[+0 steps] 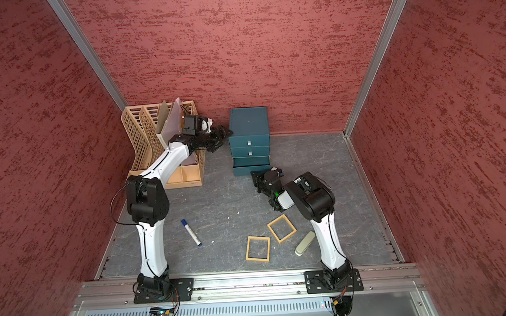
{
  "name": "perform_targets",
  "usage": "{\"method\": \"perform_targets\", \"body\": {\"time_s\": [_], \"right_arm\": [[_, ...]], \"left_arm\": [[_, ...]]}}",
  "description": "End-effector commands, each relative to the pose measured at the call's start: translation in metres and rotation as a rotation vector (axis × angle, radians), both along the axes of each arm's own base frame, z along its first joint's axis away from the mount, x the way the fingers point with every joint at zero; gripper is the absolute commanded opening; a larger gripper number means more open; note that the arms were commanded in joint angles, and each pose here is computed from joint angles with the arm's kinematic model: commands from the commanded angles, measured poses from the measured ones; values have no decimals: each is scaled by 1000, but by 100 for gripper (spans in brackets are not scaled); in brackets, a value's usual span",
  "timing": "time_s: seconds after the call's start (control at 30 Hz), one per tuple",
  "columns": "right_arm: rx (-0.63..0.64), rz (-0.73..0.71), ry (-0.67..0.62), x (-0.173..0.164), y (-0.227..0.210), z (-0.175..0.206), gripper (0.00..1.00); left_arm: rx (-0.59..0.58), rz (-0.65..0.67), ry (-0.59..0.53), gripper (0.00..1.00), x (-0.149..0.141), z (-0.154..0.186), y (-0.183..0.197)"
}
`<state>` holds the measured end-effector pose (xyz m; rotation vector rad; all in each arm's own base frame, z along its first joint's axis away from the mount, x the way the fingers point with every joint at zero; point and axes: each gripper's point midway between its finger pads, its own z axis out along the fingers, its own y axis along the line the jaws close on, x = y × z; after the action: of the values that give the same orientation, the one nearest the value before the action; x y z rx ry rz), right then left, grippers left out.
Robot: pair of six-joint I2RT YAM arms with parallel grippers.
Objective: Place the brooch boxes into the drawer by color
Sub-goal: Open the drawer in the storage box.
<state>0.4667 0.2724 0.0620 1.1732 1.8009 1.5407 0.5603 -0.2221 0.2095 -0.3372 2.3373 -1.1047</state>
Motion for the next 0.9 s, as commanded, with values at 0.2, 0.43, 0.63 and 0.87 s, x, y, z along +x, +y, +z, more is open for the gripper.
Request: {"method": "perform_targets", "body": {"time_s": [0.2, 0.43, 0.63, 0.87], "right_arm": [[-11, 27, -11, -32, 11, 21, 0], [-23, 46, 26, -54, 11, 17, 0], [-12, 70, 39, -73, 14, 11, 0], [-18, 76, 58, -93, 10, 4, 0]], "left_arm": [[70, -6, 100, 85, -14, -29, 2], [72, -6, 99, 85, -14, -28, 2], [76, -3, 103, 85, -14, -29, 3], [80, -4, 106, 85, -14, -31, 2]]}}
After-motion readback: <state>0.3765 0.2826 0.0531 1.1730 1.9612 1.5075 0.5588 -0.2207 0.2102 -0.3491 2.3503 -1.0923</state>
